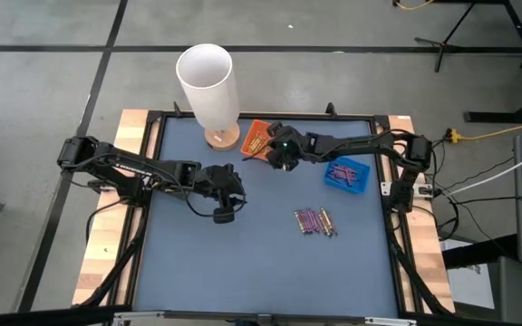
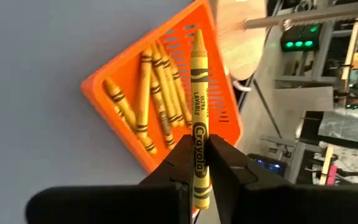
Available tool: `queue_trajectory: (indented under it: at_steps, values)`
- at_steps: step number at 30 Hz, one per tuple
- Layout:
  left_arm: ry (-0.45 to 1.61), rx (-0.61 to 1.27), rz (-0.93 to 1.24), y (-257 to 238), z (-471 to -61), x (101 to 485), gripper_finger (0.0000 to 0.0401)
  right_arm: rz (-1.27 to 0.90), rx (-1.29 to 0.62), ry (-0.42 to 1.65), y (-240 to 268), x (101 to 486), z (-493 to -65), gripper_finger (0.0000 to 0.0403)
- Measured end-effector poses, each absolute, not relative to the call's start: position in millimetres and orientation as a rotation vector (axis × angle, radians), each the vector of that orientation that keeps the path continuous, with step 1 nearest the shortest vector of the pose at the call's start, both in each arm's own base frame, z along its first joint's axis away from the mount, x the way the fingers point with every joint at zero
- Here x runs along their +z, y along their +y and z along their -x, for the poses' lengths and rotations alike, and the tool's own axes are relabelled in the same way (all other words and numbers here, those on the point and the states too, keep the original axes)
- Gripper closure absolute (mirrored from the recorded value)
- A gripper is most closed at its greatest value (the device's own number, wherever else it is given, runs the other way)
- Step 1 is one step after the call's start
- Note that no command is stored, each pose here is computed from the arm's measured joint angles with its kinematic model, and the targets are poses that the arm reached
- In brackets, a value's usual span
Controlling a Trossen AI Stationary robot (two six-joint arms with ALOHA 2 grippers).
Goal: Sort crayons
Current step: Put the yellow crayon into the orange basket, then put the violet crayon into the blue basket
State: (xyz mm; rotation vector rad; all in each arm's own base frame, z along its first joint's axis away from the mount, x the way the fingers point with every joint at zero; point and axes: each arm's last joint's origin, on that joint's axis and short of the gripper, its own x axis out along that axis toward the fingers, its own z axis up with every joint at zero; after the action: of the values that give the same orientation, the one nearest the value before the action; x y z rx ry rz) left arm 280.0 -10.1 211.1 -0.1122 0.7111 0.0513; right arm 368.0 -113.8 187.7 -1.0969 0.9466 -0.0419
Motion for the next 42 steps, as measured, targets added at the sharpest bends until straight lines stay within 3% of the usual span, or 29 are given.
queue_trajectory:
  at_steps: [19, 36, 42]
  values:
    - [0.711, 0.051, 0.112, -10.1, -280.0, 211.1, 0.0294, 1.102, -0.072, 0.927, -116.0, 189.5, -369.5, 0.0246]
    - [0.711, 0.051, 0.112, -10.1, -280.1, 211.1, 0.0294, 0.830, -0.196, 0.894, -115.3, 188.7, -369.1, 0.0239]
    - [0.711, 0.051, 0.112, -10.1, -280.1, 211.1, 0.0294, 0.682, -0.367, 0.906, -113.5, 188.8, -368.2, 0.0239]
